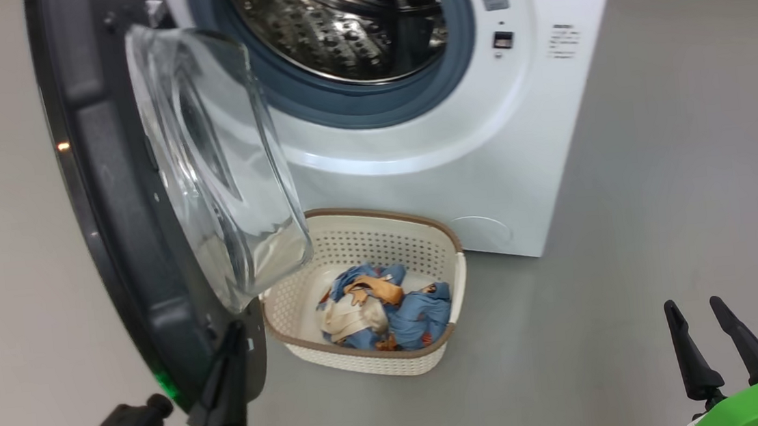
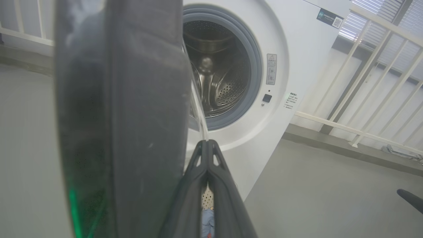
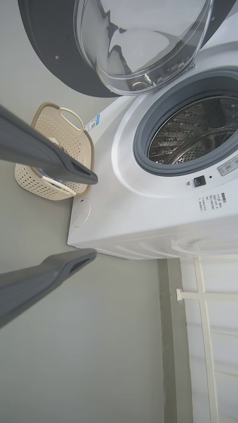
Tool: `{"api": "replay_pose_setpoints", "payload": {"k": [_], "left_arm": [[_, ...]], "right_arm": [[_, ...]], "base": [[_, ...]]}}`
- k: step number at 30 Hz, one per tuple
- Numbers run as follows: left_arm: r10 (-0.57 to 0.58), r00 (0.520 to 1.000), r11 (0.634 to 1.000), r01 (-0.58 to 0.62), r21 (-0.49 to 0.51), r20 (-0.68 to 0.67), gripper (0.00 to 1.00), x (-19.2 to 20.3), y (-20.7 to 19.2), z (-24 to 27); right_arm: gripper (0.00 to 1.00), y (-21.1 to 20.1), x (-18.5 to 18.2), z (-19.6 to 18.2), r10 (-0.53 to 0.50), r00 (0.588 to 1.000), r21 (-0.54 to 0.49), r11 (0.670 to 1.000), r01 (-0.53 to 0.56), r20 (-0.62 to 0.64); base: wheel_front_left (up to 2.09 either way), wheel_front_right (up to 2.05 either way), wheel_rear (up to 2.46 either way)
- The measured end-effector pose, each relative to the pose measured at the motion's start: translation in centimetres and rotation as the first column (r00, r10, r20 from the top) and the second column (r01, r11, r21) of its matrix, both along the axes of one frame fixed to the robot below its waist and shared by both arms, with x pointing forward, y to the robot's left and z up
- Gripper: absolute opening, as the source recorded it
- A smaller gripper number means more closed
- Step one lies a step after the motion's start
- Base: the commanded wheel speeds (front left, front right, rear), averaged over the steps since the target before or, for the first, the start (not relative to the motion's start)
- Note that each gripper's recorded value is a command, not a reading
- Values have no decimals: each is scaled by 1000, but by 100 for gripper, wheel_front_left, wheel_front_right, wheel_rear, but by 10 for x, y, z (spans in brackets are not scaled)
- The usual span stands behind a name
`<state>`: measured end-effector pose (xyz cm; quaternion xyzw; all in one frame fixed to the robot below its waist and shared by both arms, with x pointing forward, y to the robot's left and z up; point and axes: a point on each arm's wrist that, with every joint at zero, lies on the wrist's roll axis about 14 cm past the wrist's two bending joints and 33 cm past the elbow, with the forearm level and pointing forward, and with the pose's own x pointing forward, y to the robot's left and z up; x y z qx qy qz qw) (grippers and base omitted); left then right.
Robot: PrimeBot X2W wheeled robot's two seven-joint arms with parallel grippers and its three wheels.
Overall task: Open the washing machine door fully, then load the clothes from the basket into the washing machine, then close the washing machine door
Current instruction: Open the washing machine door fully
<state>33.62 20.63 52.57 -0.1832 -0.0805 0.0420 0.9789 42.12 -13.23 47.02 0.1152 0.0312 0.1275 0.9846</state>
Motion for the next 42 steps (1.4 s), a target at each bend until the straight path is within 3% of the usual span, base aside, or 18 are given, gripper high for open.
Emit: {"api": "replay_pose_setpoints", "payload": {"k": [10, 22, 42], "left_arm": [[186, 982, 982, -187, 40, 17, 0, -23, 56, 9], [328, 945, 940, -326, 101, -7, 0, -42, 106, 4], [514, 856, 847, -497, 191, -50, 0, -24, 197, 4]], "right_arm": [[100, 26, 8, -1, 68, 998, 4, 998, -68, -2], [100, 39, 11, -4, 99, 995, 8, 995, -99, -7], [100, 38, 27, -30, 112, 992, -4, 994, -113, -57]], "base": [[0, 0, 0], [0, 0, 0], [0, 0, 0]]}}
